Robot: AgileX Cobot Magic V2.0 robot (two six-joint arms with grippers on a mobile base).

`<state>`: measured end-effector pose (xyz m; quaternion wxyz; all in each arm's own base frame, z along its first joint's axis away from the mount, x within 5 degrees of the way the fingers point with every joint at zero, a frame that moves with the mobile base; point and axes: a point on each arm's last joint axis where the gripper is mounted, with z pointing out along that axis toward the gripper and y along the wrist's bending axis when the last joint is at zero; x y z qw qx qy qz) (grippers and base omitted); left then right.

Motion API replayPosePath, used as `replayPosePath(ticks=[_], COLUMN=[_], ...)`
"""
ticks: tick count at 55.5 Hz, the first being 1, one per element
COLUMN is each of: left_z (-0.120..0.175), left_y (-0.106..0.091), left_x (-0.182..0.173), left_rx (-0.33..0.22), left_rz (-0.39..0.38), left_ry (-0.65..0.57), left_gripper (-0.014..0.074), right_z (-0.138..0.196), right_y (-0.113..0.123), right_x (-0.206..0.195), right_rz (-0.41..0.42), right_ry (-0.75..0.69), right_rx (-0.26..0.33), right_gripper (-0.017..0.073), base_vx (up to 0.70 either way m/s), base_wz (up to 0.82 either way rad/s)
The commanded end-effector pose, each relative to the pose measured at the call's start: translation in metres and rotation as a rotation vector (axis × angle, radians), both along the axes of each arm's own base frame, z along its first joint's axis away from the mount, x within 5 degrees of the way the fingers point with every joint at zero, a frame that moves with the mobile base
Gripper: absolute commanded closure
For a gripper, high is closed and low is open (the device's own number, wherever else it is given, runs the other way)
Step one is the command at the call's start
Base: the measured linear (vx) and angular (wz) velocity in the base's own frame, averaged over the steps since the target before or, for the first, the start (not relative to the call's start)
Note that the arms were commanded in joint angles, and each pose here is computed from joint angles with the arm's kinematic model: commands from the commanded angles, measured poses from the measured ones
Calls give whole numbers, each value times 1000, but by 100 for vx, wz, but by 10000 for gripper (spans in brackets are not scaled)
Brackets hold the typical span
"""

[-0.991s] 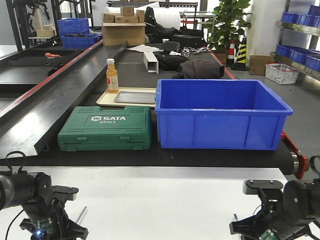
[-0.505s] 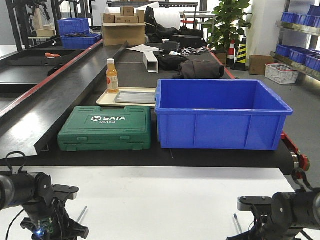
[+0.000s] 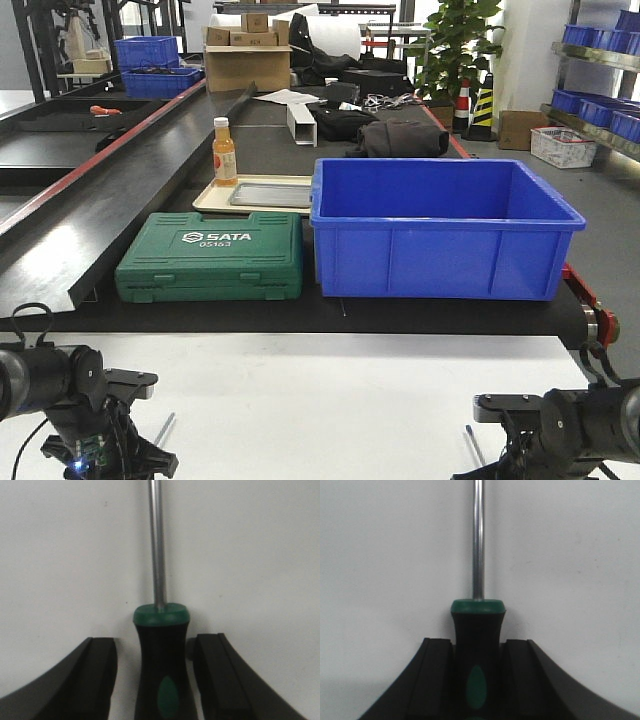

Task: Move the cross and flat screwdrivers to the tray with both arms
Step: 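Close left gripper on cross screwdriver, right gripper on flat screwdriver, then lift both screwdrivers upright off the table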

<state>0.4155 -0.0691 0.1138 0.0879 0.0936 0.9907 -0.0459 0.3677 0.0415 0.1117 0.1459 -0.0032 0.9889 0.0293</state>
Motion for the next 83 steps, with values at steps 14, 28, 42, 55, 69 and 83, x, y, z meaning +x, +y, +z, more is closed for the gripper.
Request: replayPosePath(ticks=[14, 28, 42, 55, 69, 83], left_z=[27, 49, 134, 231, 306, 306], left_y=[-3, -3, -1, 1, -1, 12], left_x=[3, 2, -7, -44, -114, -203], left_rx=[-25, -32, -62, -163, -270, -311], left_rz=[6, 4, -8, 27, 26, 23], left_ry=[-54, -109, -390, -666, -932, -1055], left_gripper=[601, 601, 598, 596, 596, 596], right_z=[30, 70, 136, 202, 270, 313], right_y=[0, -1, -2, -6, 9, 9], right_x=[7, 2, -17, -49, -104, -162], right_rz=[-1, 22, 42, 40, 128, 142], right_ry=[-100, -200, -360, -542, -767, -918], right_rx=[10, 11, 17, 33, 67, 132], right_gripper=[573, 570, 570, 570, 568, 568], base_vx=[0, 0, 0, 0, 0, 0], base_wz=[0, 0, 0, 0, 0, 0])
